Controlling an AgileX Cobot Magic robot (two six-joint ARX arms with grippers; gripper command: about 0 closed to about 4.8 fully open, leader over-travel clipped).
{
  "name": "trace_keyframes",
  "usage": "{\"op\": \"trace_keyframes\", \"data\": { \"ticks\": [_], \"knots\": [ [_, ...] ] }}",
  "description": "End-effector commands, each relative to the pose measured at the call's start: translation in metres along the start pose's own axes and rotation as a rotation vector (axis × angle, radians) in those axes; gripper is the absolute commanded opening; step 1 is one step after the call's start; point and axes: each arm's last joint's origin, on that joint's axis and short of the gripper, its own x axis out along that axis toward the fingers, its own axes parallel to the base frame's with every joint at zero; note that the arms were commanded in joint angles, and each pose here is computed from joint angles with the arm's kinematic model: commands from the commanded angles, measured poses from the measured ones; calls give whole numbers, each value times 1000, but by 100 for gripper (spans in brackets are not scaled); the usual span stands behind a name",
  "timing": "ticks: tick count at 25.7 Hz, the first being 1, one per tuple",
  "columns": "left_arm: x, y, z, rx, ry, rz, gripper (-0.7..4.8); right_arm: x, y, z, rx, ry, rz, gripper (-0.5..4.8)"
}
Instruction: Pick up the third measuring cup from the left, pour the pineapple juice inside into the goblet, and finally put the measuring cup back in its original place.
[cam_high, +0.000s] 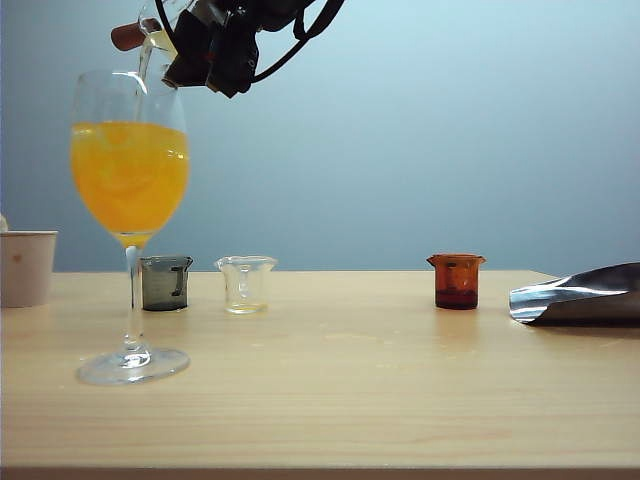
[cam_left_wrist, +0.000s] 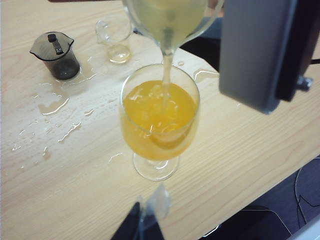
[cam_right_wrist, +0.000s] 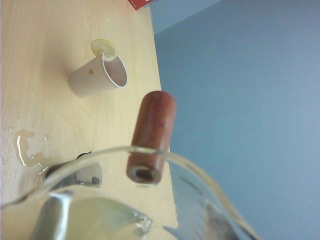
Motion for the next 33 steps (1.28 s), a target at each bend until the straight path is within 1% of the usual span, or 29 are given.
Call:
{"op": "trace_keyframes", "data": {
  "ticks": [1, 4, 17, 20, 25, 31, 33],
  "knots": [
    [-2, 0, 1, -2, -15, 2, -4, -2, -7, 4, -30, -23, -40, 107],
    [-2, 0, 1, -2, -15, 2, -5, -2, -7, 4, -51, -25, -45, 107],
    [-2, 0, 1, -2, -14, 2, -5, -2, -10, 5, -79, -37, -68, 107],
    [-2, 0, 1, -2, -14, 2, -4, -2, -10, 5, -113, -39, -74, 107],
    [-2, 0, 1, -2, -14, 2, -5, -3, -15, 9, -126, -90, -113, 107],
    [-2, 0, 1, -2, -14, 2, -5, -3, -15, 10, -129, -100, -123, 107],
    [-2, 0, 1, -2, -14, 2, -5, -3, -15, 11, -147, -108, -120, 107]
  ]
}}
